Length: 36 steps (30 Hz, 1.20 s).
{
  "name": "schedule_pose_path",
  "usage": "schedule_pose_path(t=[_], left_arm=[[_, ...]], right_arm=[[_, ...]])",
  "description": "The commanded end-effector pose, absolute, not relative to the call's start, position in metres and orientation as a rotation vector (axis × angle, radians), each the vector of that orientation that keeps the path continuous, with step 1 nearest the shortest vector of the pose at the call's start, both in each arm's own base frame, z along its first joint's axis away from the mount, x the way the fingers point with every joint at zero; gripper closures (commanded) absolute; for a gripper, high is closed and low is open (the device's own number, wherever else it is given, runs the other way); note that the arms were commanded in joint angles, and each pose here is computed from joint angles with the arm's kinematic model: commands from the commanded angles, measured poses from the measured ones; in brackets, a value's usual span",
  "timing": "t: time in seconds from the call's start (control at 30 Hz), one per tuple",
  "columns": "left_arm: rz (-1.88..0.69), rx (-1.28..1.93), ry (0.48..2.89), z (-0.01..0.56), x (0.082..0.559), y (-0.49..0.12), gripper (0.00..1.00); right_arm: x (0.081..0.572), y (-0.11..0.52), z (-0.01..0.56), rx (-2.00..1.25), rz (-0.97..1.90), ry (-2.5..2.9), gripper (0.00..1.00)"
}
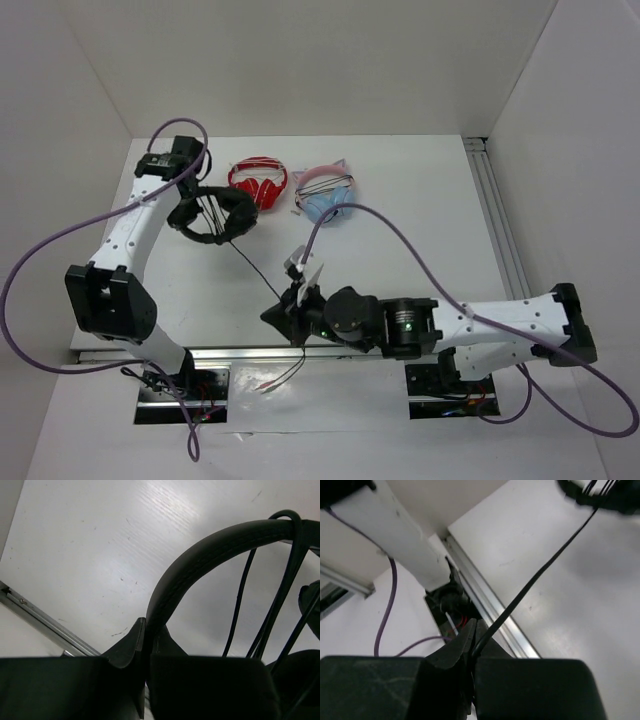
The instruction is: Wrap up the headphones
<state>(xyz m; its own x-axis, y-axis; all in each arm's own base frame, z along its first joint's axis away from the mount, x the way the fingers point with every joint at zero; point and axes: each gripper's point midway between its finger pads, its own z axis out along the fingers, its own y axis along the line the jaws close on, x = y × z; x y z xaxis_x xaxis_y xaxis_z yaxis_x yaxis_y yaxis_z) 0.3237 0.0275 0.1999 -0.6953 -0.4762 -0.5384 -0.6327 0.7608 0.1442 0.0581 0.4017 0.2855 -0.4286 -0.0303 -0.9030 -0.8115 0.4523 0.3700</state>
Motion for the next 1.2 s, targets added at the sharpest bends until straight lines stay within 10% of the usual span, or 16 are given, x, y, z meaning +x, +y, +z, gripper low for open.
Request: schedule_pose_path(t=[0.0,0.6,1.17], left_arm=[[0.430,-0.796,2.407,0.192,0.340,0.008,1.00],[0.025,0.420,2.513,0.164,0.246,-0.169,1.00],[-0.548,0.495,2.158,0.358,0.166,-0.197,1.00]], right_arm=[[0.077,0.374,0.339,-0.681,0.951,1.753,1.00],[0.286,0.210,0.336,-0.579,-0.247,1.892,1.00],[0.326,0.259,0.273,-0.592,0.590,1.985,1.00]])
